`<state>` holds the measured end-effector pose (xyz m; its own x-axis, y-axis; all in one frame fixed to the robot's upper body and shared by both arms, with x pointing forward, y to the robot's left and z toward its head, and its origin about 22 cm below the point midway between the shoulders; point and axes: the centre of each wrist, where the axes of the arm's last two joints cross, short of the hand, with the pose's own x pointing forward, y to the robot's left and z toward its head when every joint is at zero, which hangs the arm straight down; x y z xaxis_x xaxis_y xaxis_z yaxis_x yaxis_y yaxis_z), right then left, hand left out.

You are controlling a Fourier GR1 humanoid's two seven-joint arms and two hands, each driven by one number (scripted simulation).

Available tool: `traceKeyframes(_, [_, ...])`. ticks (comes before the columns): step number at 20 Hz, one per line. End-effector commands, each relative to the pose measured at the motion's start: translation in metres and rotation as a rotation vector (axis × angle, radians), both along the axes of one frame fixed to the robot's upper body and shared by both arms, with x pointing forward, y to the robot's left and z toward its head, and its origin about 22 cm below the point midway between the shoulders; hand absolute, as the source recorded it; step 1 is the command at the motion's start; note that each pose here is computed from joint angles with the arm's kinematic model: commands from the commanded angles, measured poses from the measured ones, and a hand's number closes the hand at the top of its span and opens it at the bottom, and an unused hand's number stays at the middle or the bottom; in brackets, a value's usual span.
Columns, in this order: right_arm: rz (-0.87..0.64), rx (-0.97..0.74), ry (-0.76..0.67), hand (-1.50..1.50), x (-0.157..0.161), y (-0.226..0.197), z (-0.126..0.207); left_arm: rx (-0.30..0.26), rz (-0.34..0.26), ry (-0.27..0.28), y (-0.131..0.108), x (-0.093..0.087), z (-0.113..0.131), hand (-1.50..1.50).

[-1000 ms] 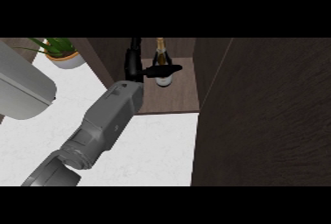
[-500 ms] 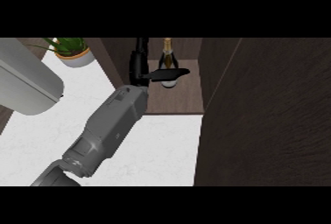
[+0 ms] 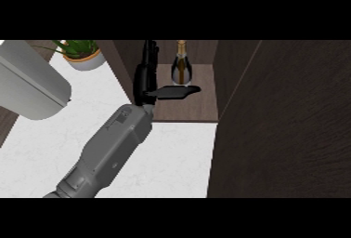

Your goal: Pick up the wine, place it into the cabinet and close the cabinet

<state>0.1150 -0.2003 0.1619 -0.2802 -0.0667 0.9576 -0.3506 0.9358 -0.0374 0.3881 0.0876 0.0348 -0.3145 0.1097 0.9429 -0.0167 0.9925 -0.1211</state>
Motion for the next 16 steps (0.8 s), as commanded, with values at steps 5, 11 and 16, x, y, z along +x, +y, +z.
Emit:
traceKeyframes(5, [-0.002, 0.035, -0.071, -1.50, -0.037, -0.010, 0.037, -0.065, -0.076, 0.008, -0.001, -0.060, -0.006, -1.50])
traceKeyframes(11, [0.019, 0.024, -0.085, -1.50, -0.032, -0.007, 0.039, -0.105, -0.090, -0.003, -0.003, -0.111, -0.009, -1.50])
traceKeyframes(16, [0.010, -0.004, -0.068, -1.50, -0.036, -0.009, 0.039, -0.125, -0.091, -0.015, 0.024, -0.150, -0.005, -1.50])
